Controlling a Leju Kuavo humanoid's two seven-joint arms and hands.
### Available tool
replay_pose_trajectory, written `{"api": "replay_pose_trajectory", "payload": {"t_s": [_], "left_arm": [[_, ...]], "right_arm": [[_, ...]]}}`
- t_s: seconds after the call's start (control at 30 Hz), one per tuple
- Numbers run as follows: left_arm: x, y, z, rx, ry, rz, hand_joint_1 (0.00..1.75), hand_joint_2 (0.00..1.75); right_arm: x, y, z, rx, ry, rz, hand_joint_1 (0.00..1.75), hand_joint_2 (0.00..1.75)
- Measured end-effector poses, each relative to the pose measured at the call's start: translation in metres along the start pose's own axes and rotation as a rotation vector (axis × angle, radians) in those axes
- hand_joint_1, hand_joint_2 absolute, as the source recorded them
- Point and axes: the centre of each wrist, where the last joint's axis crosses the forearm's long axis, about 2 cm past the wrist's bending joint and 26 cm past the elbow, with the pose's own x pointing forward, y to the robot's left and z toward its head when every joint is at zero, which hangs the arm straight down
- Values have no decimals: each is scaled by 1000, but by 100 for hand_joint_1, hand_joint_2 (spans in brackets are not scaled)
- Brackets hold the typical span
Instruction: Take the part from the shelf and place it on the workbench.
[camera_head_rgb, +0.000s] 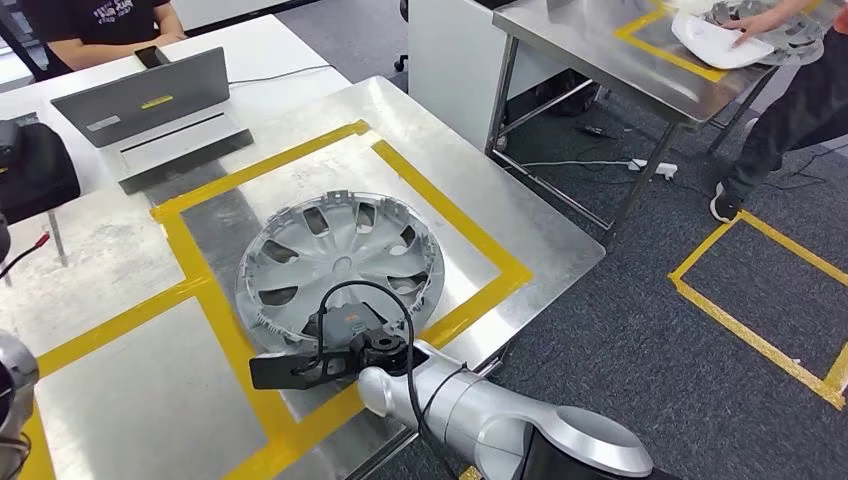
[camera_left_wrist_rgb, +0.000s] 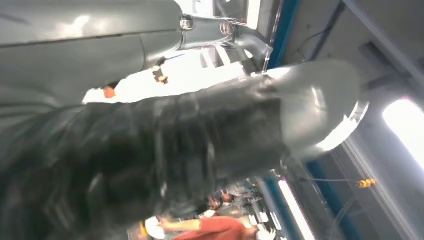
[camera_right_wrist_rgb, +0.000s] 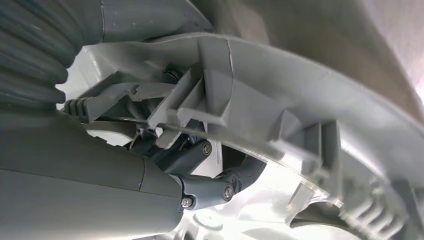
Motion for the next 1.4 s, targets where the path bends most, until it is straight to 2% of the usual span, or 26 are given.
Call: {"api": "replay_pose_trajectory", "payload": {"t_s": [0.03, 0.17, 0.37, 0.53, 0.67, 0.8, 0.97, 1.1, 1.27, 1.4], "left_arm": [[0, 0, 1, 2, 5, -2, 0, 0], [3, 1, 8, 19, 34, -21, 0, 0], [12, 5, 37, 58, 80, -90, 0, 0], [27, 7, 57, 65, 107, -214, 0, 0], [42, 3, 75, 62, 120, -349, 0, 0], [47, -5, 90, 57, 122, -399, 0, 0], [47, -10, 98, 57, 128, -410, 0, 0], [47, -14, 102, 63, 120, -438, 0, 0], [49, -28, 120, 67, 113, -560, 0, 0], [53, -44, 132, 59, 117, -608, 0, 0]], "right_arm": [[-1, -1, 0, -24, 0, -2, 0, 175], [-1, -8, 0, -146, -81, -59, 0, 0], [9, -3, 15, -281, -237, -272, 0, 0], [8, 1, 45, -403, -337, -519, 0, 0], [-5, 6, 75, -503, -353, -662, 0, 0], [-22, 17, 102, -581, -334, -755, 0, 175], [-37, 19, 123, -613, -298, -795, 0, 175], [-43, 21, 134, -640, -320, -857, 0, 0], [-41, 32, 156, -697, -496, -1023, 0, 0], [-37, 33, 172, -753, -572, -1060, 0, 0]]}}
